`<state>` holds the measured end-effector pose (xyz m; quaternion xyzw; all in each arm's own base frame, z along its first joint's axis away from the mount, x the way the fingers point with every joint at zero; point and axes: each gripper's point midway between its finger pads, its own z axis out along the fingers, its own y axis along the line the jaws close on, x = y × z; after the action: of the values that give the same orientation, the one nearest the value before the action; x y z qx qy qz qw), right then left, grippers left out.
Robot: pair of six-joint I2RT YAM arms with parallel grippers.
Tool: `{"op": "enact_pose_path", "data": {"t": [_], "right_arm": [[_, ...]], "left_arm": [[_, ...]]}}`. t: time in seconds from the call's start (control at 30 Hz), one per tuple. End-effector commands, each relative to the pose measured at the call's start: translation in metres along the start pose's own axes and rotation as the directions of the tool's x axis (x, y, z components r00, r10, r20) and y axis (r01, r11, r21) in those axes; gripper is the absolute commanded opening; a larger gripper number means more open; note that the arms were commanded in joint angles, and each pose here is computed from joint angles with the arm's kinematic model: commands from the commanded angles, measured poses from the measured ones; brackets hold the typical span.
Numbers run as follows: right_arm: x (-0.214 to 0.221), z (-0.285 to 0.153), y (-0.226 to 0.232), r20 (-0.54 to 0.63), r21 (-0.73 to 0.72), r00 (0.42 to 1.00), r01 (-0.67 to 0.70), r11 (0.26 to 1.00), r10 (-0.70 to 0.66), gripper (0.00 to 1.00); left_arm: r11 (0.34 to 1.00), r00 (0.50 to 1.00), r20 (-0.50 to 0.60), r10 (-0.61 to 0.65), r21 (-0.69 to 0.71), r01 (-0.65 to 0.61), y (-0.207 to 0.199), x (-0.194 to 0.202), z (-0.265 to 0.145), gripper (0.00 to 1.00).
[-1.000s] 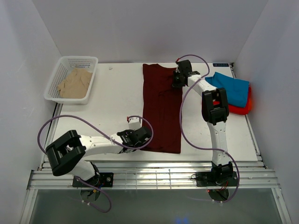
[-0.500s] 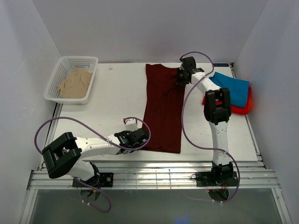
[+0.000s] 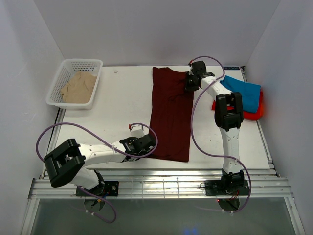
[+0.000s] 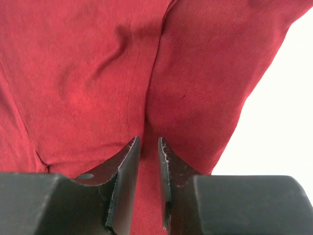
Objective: Fold and stack the t-shirts
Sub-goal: Fold the tshirt
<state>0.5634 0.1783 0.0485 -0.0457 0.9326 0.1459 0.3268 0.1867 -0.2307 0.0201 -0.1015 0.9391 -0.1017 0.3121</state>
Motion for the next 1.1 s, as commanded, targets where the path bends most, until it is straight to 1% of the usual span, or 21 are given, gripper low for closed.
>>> {"op": "enact_pose_path", "data": {"t": [0.0,0.3,0.7,1.07], "right_arm": [[-0.024,-0.023,0.016,0.066,-0.063,0.998,-0.002,0.998,0.006,0.28],[-0.02,-0.016,0.027,0.05,-0.122,0.998,-0.021,0.992,0.027,0.29],[-0.01,-0.009,0.019,0.025,-0.087,0.999,-0.018,0.996,0.02,0.3],[-0.005,-0.005,0.018,0.008,-0.089,1.0,-0.019,0.996,0.02,0.3]], "left_arm": [[0.999,1.0,-0.025,0.01,-0.046,-0.011,0.017,0.008,-0.003,0.0],[0.999,1.0,-0.024,0.006,-0.052,-0.007,0.021,0.009,-0.003,0.0],[0.998,1.0,-0.025,0.004,-0.055,-0.005,0.021,0.009,-0.004,0.0],[0.998,1.0,-0.026,-0.001,-0.06,0.0,0.025,0.009,-0.005,0.0]]}}
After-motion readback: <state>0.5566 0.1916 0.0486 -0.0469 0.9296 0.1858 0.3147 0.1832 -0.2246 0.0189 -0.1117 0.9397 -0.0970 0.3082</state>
